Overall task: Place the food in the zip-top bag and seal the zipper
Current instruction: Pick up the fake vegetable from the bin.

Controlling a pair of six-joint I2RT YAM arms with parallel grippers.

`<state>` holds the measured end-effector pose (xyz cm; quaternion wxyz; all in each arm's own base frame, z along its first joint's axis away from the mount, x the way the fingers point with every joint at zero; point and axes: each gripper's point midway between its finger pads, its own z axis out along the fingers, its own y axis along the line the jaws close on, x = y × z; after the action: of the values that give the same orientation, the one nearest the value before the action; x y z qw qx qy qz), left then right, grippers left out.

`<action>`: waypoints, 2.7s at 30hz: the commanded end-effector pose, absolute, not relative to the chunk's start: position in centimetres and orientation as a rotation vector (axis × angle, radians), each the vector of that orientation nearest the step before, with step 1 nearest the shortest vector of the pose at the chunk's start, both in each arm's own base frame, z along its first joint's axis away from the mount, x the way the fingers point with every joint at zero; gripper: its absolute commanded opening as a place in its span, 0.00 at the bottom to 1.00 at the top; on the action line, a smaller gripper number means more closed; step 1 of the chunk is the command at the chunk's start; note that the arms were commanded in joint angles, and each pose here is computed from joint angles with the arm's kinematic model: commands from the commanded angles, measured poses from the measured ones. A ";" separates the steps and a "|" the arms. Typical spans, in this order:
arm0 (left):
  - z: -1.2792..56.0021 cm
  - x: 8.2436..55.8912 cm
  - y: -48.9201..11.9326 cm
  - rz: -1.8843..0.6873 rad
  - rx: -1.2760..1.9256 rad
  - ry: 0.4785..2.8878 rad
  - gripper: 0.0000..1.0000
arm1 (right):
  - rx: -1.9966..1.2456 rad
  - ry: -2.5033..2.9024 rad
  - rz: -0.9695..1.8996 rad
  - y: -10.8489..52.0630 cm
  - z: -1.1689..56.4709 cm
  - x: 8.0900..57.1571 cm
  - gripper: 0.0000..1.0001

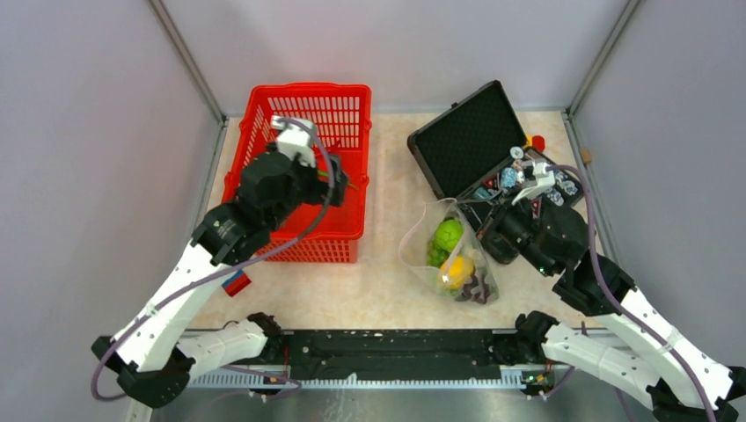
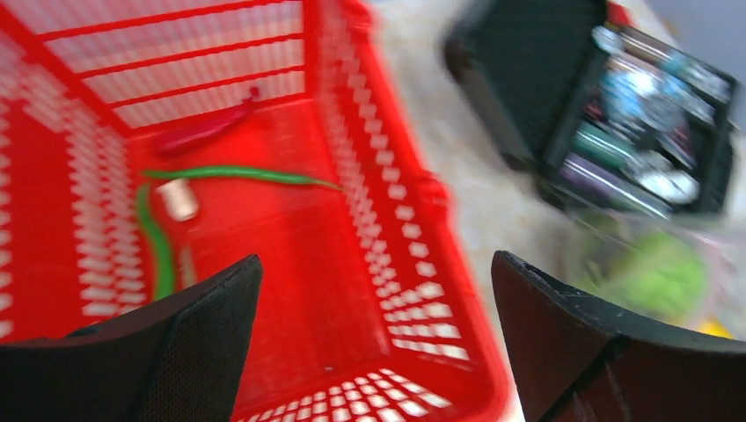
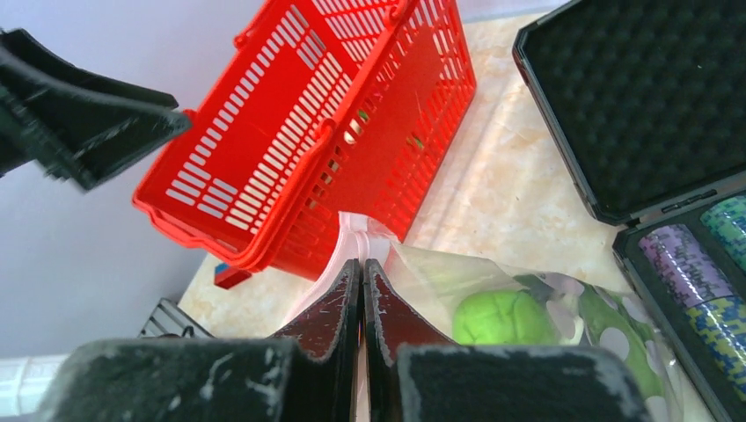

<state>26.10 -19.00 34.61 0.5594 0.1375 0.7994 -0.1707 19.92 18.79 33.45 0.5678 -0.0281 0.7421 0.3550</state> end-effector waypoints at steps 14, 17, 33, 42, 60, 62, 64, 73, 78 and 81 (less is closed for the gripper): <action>19.8 37.4 -4.7 -0.118 -0.075 2.409 0.96 | -0.004 1.588 1.015 20.0 37.6 19.6 0.00; 17.7 38.3 -3.0 -0.053 -0.120 2.497 0.94 | -0.003 1.588 1.031 20.1 37.6 19.4 0.00; 8.4 38.1 1.0 0.295 -0.334 2.679 0.85 | 0.025 1.580 1.006 19.3 37.1 19.5 0.00; 4.5 38.3 0.3 0.256 -0.330 2.741 0.82 | 0.030 1.580 0.985 18.8 37.0 19.5 0.00; 6.0 38.1 -5.4 -0.257 -0.215 2.739 0.48 | 0.064 1.573 0.972 18.3 36.9 19.7 0.01; 6.5 38.3 -5.5 -0.264 -0.214 2.720 0.51 | 0.065 1.573 0.975 18.3 36.9 19.7 0.01; 6.7 38.5 -5.6 -0.272 -0.213 2.710 0.58 | 0.065 1.570 0.978 18.4 37.0 19.7 0.01; 6.3 39.3 -5.3 -0.258 -0.248 2.683 0.54 | 0.061 1.580 0.979 18.7 37.0 19.9 0.01; 5.8 39.3 -4.2 -0.181 -0.289 2.685 0.45 | 0.062 1.578 0.977 18.7 37.2 20.0 0.01; 6.2 39.5 -3.6 -0.155 -0.314 2.649 0.40 | 0.058 1.583 0.978 18.9 37.1 20.0 0.01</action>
<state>38.64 -4.76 5.01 0.1934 -0.0951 0.9736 -0.0747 20.00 18.91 33.79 0.5730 0.0141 0.7185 0.3940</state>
